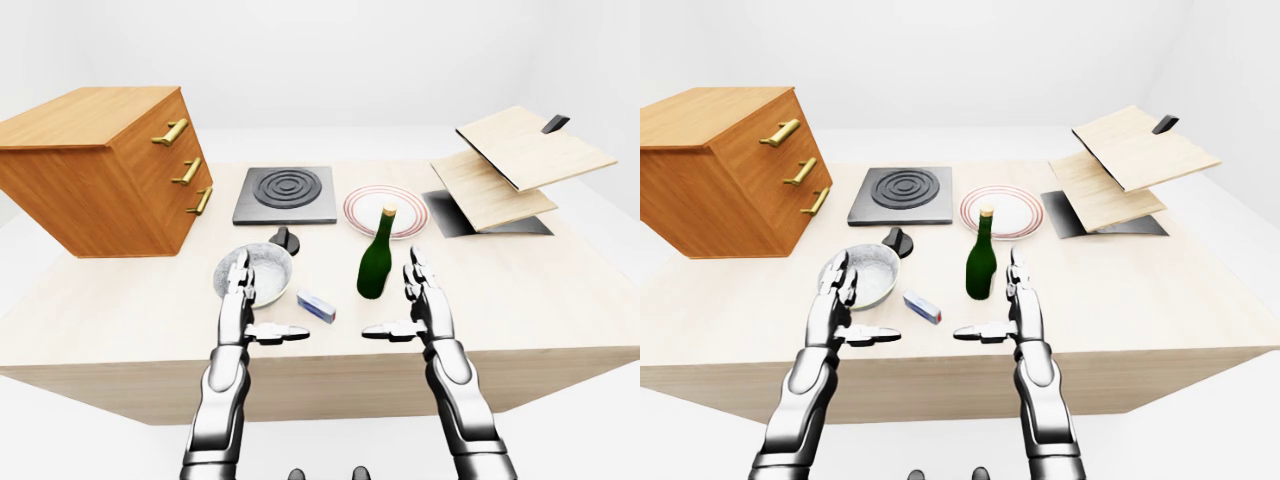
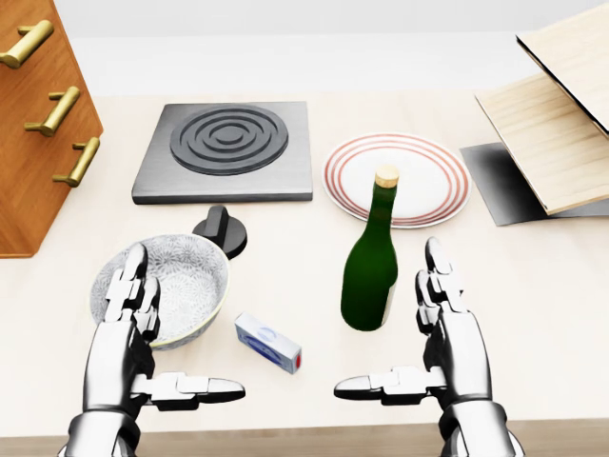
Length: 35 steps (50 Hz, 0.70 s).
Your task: Put the bowl on the top of the cabinet.
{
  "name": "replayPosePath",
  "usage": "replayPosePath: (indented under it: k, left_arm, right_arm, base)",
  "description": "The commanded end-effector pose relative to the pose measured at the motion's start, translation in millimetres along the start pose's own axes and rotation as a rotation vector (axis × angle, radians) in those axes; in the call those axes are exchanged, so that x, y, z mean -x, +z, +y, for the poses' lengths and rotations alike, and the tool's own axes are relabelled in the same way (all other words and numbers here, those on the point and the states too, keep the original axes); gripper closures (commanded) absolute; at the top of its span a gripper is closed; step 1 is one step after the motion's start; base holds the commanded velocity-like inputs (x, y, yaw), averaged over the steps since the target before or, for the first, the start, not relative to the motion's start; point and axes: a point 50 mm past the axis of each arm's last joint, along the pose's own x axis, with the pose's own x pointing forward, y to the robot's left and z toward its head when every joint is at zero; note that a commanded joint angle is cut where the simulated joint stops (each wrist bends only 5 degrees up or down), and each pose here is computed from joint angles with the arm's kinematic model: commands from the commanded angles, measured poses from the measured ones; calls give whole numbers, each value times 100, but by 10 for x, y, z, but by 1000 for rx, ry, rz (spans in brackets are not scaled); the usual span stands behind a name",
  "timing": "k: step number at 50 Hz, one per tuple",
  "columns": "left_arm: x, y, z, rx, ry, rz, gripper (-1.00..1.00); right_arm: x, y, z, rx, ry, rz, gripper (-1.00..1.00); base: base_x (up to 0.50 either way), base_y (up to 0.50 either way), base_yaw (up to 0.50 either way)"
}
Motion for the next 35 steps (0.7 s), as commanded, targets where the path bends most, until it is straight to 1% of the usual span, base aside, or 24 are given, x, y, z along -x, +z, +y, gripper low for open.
replayPosePath:
  k: [1,8,10,11,12,14,15,16,17,18,20,23,25,26,27,28,30,32,35]
  left_arm:
    - [-10,2,63,-14,3,-6,-100]
    - [0,7,67,-14,5,-11,-100]
    - [10,41,66,-19,7,-34,-100]
    - [38,119,70,-19,14,-89,-100]
    - [70,210,77,-11,21,-141,-100]
    - [92,282,95,-7,36,-172,-100]
    - [143,420,130,12,57,-233,-100]
    - [174,481,131,9,57,-259,-100]
    - [221,579,145,6,67,-302,-100]
    - [246,631,150,6,69,-325,-100]
    - [341,761,157,16,57,-383,-100]
    - [388,799,159,11,64,-399,-100]
    - [399,801,147,-1,57,-400,-100]
    - [396,782,148,7,57,-392,-100]
    - [398,790,153,9,60,-395,-100]
    - [397,794,152,8,60,-397,-100]
    - [398,797,157,8,63,-398,-100]
    - [399,798,156,5,63,-399,-100]
    - [401,807,155,5,63,-403,-100]
  right_arm:
    - [10,1,-57,-17,22,-6,-100]
    - [28,32,-53,-12,22,-31,-100]
    - [39,75,-46,-7,28,-61,-100]
    - [78,176,-23,22,38,-125,-100]
    - [116,231,-10,34,42,-150,-100]
    - [172,346,7,50,48,-199,-100]
    - [237,463,21,77,46,-249,-100]
    - [265,504,29,78,51,-266,-100]
    - [302,570,22,95,36,-294,-100]
    - [320,620,16,95,28,-316,-100]
    - [388,746,-10,91,0,-371,-100]
    - [441,818,6,126,4,-401,-100]
    - [460,846,9,135,1,-413,-100]
    - [468,862,9,139,-2,-420,-100]
    - [437,724,-7,138,-12,-358,-100]
    - [451,792,-7,140,-13,-388,-100]
    - [415,684,-15,140,-17,-340,-100]
    - [452,858,-2,144,-11,-418,-100]
    - [473,898,1,153,-12,-436,-100]
  base:
    - [0,0,0]
    - [0,0,0]
    - [0,0,0]
    - [0,0,0]
    - [0,0,0]
    - [0,0,0]
    - [0,0,0]
    - [0,0,0]
    - [0,0,0]
    - [0,0,0]
    - [0,0,0]
    - [0,0,0]
    - [0,0,0]
    - [0,0,0]
    - [0,0,0]
    - [0,0,0]
    - [0,0,0]
    - [0,0,0]
    - [0,0,0]
